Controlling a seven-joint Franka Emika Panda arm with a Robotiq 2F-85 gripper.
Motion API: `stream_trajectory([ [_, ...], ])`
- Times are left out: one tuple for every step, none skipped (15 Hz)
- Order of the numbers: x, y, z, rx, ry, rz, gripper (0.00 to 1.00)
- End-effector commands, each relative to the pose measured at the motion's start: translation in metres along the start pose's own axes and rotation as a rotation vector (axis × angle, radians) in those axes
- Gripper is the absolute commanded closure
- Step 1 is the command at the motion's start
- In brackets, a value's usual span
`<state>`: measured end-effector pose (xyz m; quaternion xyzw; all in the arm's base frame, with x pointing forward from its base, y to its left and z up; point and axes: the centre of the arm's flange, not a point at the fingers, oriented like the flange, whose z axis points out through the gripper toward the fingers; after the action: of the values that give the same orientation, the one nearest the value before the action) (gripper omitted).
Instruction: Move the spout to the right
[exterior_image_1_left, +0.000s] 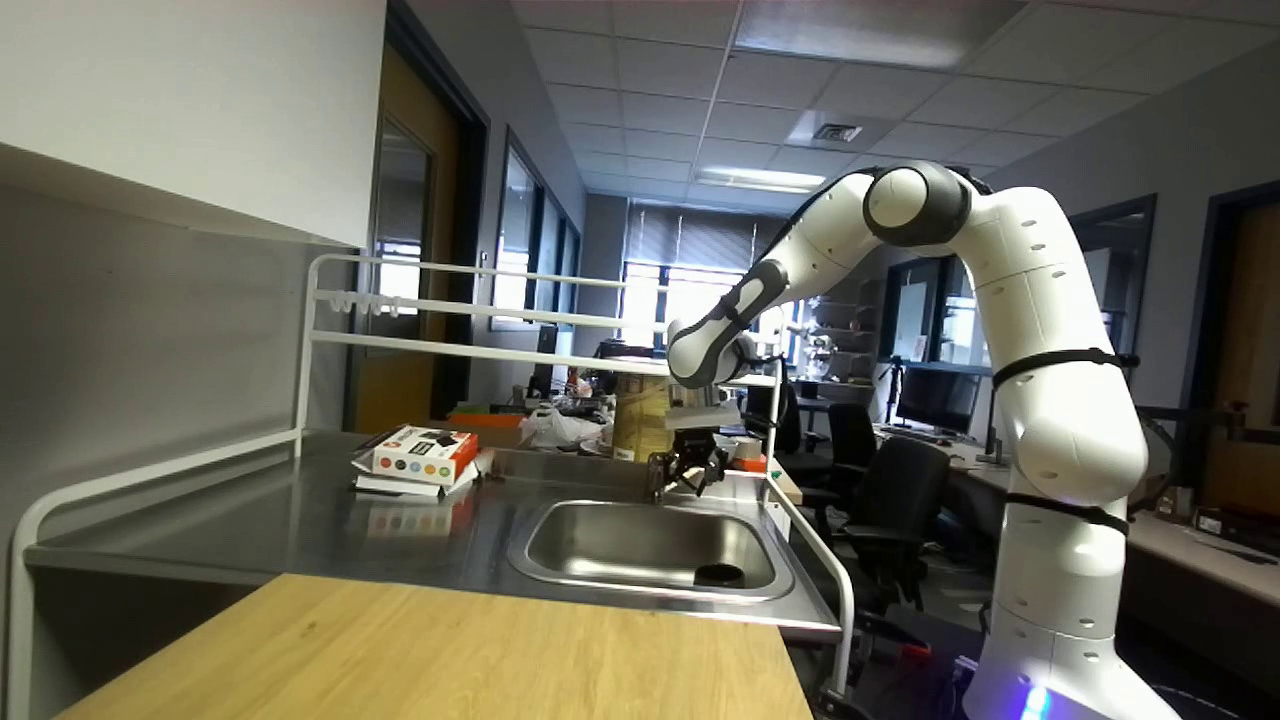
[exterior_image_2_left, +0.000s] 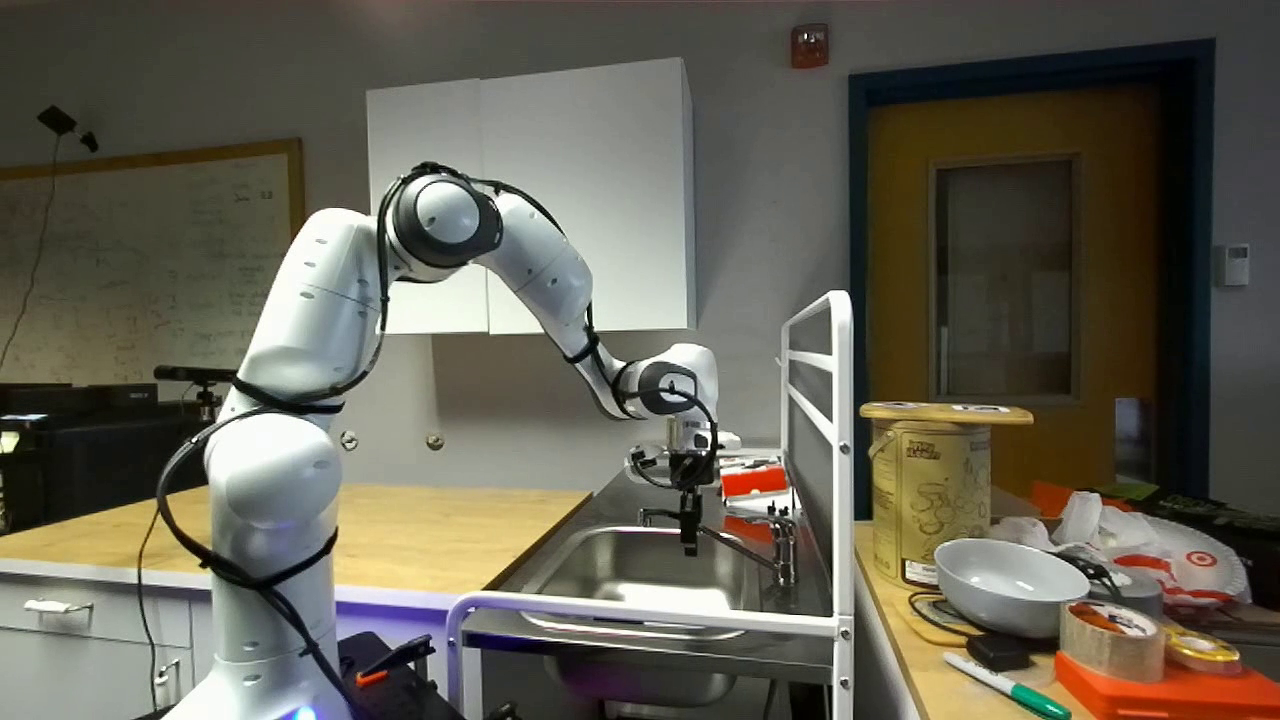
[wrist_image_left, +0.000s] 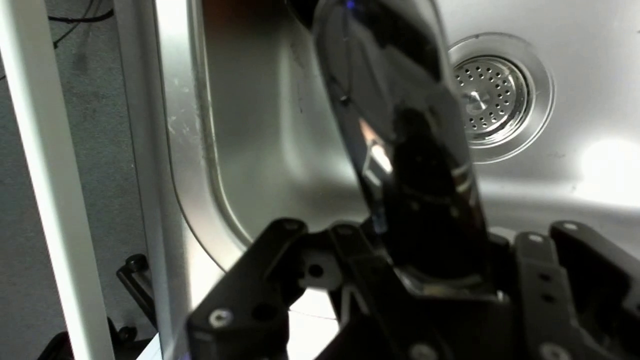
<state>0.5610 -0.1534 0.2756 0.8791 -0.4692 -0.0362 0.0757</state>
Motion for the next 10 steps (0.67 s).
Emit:
stream_trajectory([
  [0.004,0.009,-0.003,0.001,-0.007,0.022,0.68],
  [0.004,0.009,-0.004,0.000,-0.007,0.020,0.62],
  [0.003,0.010,-0.004,0.000,-0.008,0.019,0.53],
  [0.002,0.011,-0.005,0.000,-0.009,0.017,0.47],
  [0.001,0.012,-0.006,0.001,-0.010,0.016,0.39],
  [-0.001,0.013,-0.008,0.004,-0.011,0.013,0.31],
  [-0.002,0.014,-0.009,0.008,-0.010,0.009,0.24],
  [-0.004,0.015,-0.011,0.013,-0.006,0.001,0.15],
  [-0.007,0.016,-0.014,0.017,-0.005,-0.005,0.08],
  [-0.010,0.016,-0.017,0.024,-0.003,-0.014,0.02],
])
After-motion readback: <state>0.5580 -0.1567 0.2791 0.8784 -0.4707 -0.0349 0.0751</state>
